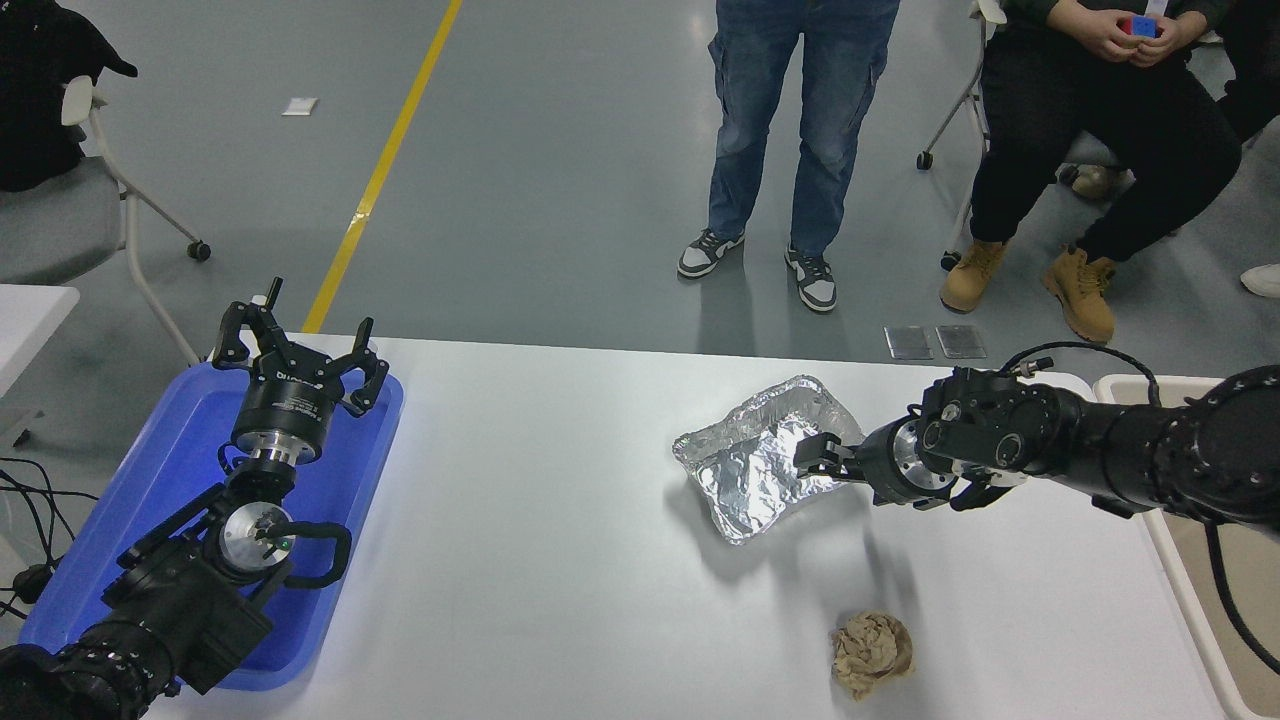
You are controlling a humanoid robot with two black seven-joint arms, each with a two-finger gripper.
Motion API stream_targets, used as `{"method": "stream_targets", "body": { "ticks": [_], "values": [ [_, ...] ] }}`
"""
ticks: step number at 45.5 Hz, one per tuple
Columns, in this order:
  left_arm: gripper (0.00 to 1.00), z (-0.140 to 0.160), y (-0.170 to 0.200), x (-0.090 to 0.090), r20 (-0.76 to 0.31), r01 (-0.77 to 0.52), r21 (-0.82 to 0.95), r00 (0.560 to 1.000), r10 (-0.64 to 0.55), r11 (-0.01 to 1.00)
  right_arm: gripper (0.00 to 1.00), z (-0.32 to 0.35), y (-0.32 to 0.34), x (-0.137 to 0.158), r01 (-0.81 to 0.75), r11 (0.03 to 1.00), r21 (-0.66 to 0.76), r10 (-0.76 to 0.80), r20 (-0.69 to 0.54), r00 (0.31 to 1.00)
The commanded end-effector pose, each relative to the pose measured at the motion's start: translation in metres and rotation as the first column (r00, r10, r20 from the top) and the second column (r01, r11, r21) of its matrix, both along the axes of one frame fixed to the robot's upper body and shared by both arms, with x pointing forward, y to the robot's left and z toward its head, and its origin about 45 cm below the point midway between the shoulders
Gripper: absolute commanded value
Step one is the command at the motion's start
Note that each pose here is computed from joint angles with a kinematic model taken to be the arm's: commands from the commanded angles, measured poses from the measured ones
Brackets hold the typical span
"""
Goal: Pick up foil plate and place in dustbin
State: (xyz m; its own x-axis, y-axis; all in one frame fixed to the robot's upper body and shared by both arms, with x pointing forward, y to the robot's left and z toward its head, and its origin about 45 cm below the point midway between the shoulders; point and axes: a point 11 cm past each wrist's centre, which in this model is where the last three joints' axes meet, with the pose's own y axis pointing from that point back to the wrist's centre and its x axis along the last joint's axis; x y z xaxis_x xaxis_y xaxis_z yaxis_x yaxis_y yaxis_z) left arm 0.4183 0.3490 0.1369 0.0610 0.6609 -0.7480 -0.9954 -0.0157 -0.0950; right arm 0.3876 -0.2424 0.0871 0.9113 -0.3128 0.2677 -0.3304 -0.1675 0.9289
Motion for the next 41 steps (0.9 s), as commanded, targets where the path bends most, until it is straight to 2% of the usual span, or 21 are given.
{"method": "stream_targets", "body": {
  "ticks": [1, 8, 22, 27, 30, 36, 41],
  "values": [
    [1.0, 0.0, 0.0, 0.0, 0.001, -0.001, -0.001, 1.0, 0.001, 1.0, 1.0, -0.005, 0.012, -0.004, 0.028, 0.999, 0.039, -0.028, -0.015, 1.0],
    [1.0, 0.0, 0.0, 0.0, -0.001, 0.0, 0.0, 1.0, 0.0, 1.0, 1.0, -0.009, 0.014, -0.008, 0.039, 0.998, 0.05, -0.038, -0.019, 0.999],
    [1.0, 0.0, 0.0, 0.0, 0.001, 0.0, 0.0, 1.0, 0.0, 1.0, 0.96, -0.016, 0.008, -0.001, 0.091, 0.996, 0.019, -0.092, 0.1, 0.991],
    [1.0, 0.0, 0.0, 0.0, 0.001, 0.0, 0.0, 1.0, 0.0, 1.0, 0.86, -0.022, 0.007, -0.006, 0.087, 0.996, 0.016, -0.088, 0.094, 0.992],
    [1.0, 0.0, 0.0, 0.0, 0.001, 0.0, 0.0, 1.0, 0.0, 1.0, 0.85, -0.025, 0.005, -0.009, 0.085, 0.996, 0.013, -0.086, 0.089, 0.992],
    [1.0, 0.0, 0.0, 0.0, -0.001, 0.0, 0.0, 1.0, 0.0, 1.0, 0.78, -0.026, 0.004, -0.01, 0.085, 0.996, 0.013, -0.086, 0.089, 0.992],
    [1.0, 0.0, 0.0, 0.0, -0.001, 0.0, 0.0, 1.0, 0.0, 1.0, 0.6, -0.027, 0.005, -0.01, 0.079, 0.997, 0.011, -0.079, 0.089, 0.993]
  ]
}}
